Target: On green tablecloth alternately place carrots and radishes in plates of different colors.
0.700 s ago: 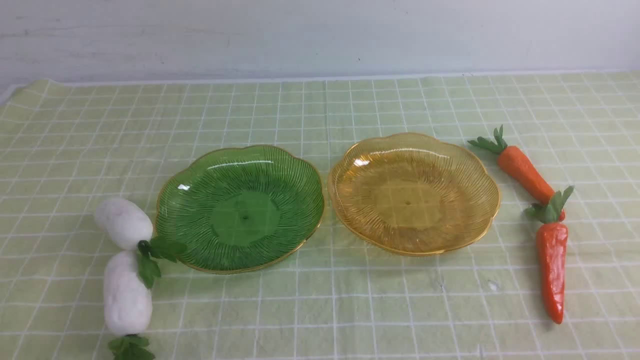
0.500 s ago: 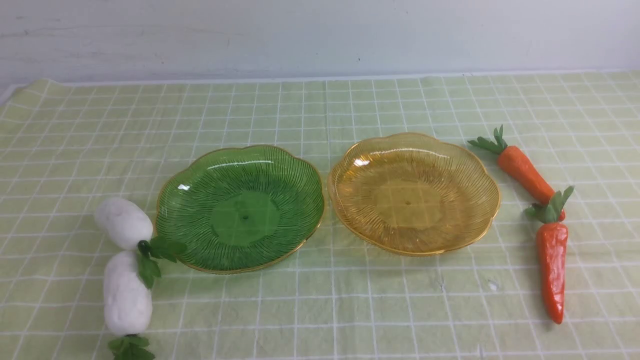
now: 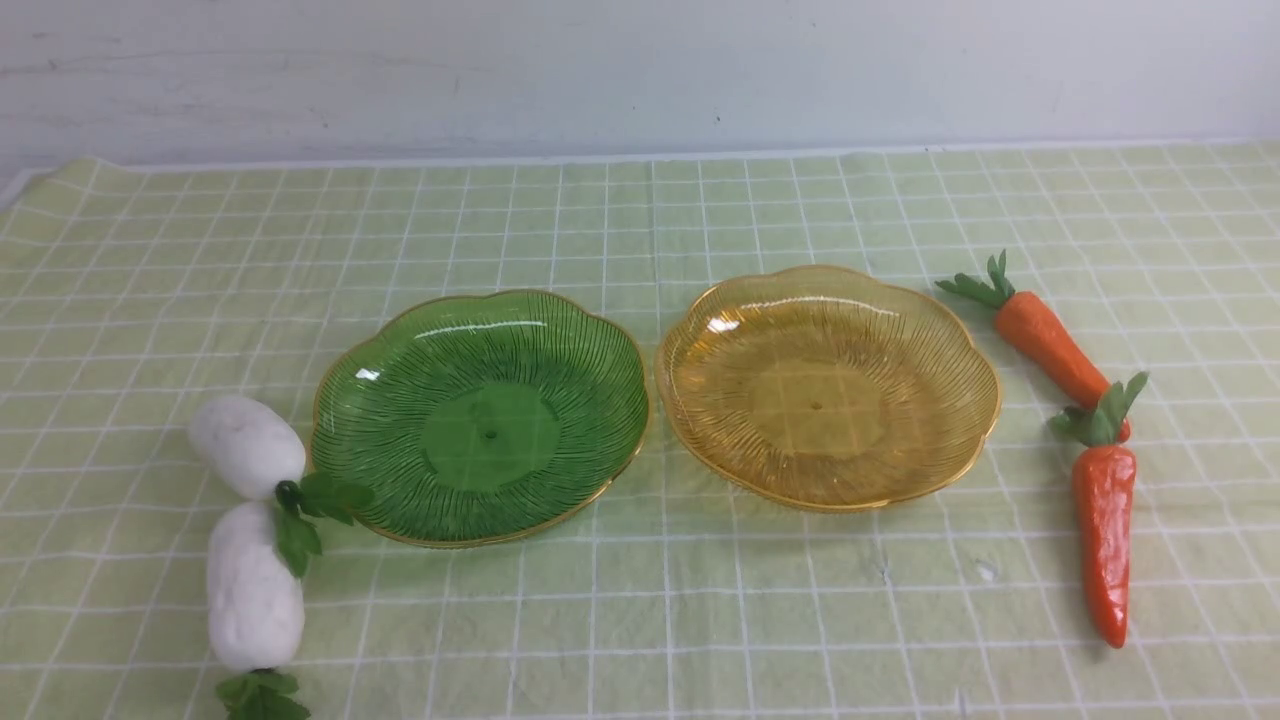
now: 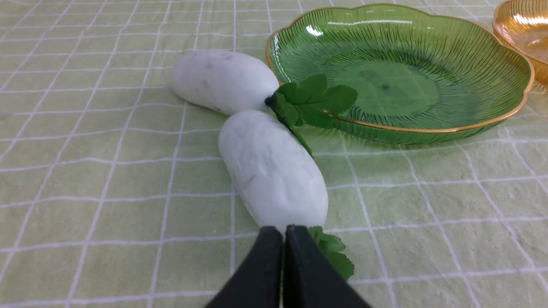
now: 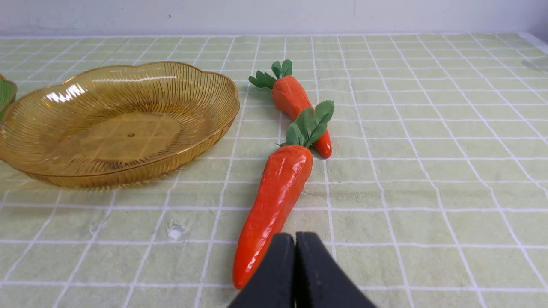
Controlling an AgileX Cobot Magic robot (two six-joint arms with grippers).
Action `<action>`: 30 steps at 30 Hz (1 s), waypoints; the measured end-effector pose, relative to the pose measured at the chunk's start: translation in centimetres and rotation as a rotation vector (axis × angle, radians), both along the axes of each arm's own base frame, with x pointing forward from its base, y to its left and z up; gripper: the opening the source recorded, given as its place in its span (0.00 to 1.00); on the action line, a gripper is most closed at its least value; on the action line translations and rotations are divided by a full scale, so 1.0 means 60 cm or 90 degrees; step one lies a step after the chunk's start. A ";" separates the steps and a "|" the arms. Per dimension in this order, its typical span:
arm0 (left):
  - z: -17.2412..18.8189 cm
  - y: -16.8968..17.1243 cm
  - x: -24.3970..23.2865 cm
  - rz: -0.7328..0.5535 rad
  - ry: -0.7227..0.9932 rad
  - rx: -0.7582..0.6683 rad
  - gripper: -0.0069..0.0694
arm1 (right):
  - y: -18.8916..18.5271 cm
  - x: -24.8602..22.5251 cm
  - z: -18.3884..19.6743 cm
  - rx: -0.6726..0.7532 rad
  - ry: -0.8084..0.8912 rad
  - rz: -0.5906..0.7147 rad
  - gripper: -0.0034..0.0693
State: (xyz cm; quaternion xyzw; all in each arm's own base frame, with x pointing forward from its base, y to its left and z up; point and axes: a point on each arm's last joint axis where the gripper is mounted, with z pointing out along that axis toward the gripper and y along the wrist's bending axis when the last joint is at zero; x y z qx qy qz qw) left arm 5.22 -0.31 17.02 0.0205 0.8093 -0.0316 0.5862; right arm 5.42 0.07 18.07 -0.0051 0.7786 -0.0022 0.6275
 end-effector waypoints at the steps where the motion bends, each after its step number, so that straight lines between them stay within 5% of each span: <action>1: 0.000 0.000 0.000 0.000 0.000 0.000 0.08 | 0.000 0.000 0.000 0.000 0.000 0.000 0.03; 13: 0.000 0.000 0.000 0.000 0.000 0.000 0.08 | 0.000 0.000 0.000 0.000 0.000 0.000 0.03; 20: 0.000 0.000 0.000 0.000 0.000 0.000 0.08 | -0.006 0.000 0.000 -0.112 0.001 0.000 0.03; 27: 0.000 0.000 0.000 0.000 -0.002 -0.001 0.08 | -0.007 0.000 0.001 -0.133 -0.001 0.000 0.03; 30: 0.002 -0.004 0.000 0.003 -0.005 -0.060 0.08 | -0.006 0.000 0.001 -0.123 -0.003 -0.001 0.03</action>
